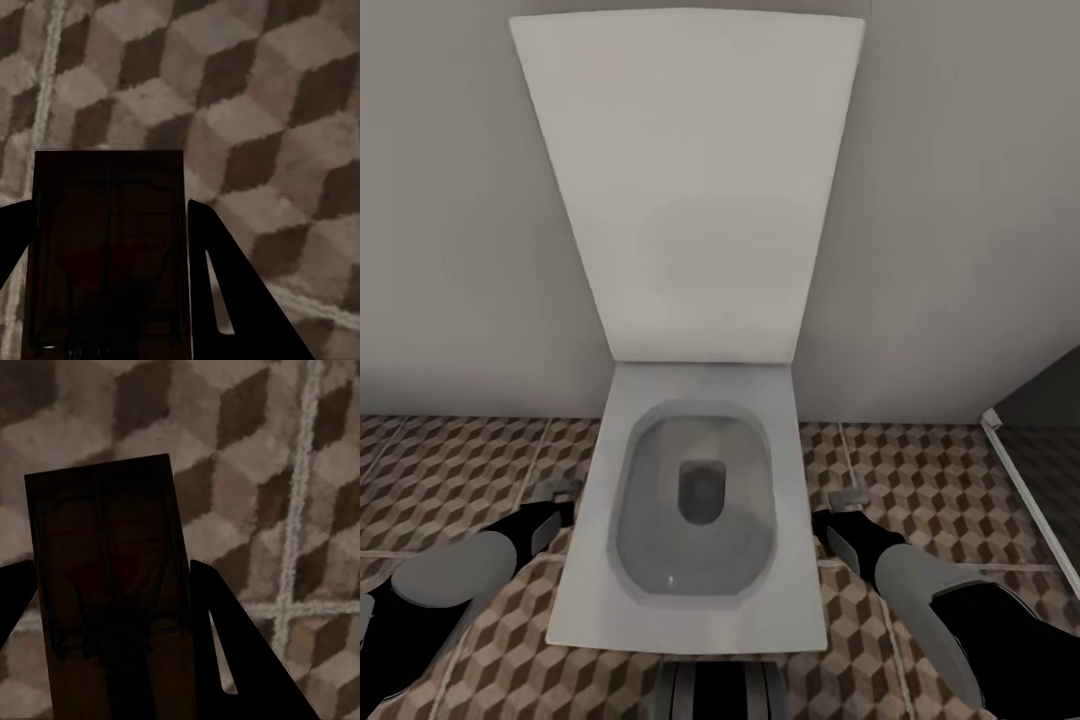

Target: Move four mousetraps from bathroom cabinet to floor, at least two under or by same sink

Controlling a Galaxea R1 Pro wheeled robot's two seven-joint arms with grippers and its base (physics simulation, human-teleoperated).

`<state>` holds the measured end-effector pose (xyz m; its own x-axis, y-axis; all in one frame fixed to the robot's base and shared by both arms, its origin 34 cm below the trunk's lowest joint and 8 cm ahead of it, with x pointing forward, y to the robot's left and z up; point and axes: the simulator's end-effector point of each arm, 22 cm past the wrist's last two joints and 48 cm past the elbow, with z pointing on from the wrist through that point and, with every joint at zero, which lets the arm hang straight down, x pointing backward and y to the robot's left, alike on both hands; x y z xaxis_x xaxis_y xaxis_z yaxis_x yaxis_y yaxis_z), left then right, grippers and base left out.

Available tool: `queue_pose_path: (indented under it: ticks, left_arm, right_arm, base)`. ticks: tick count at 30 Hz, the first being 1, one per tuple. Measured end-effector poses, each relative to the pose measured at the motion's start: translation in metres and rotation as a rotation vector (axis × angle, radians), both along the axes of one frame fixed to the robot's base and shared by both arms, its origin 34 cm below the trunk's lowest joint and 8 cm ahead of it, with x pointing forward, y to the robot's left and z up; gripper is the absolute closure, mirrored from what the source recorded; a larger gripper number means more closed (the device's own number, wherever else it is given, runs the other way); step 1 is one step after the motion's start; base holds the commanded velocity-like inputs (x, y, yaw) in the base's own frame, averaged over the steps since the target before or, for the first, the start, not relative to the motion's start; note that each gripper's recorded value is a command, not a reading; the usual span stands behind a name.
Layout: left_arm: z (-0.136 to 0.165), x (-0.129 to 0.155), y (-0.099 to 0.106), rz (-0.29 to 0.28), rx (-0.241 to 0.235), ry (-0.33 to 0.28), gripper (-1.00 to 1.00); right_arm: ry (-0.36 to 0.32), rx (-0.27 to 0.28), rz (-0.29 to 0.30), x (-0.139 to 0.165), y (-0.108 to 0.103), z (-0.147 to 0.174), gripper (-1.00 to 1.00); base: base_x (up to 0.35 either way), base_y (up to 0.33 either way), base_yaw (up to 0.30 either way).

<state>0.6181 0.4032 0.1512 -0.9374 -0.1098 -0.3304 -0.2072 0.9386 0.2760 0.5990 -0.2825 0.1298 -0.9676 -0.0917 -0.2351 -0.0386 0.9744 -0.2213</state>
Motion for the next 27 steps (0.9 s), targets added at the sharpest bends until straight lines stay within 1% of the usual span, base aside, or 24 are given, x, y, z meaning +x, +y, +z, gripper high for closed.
queue_pose_path:
  ticks: [27]
  left_arm:
    - [-0.06, -0.041, 0.0, -0.001, 0.0, 0.109, 1.0]
  right_arm:
    - [0.104, -0.008, -0.007, -0.042, -0.003, -0.057, 1.0]
  base:
    - [0.0, 0.0, 0.0]
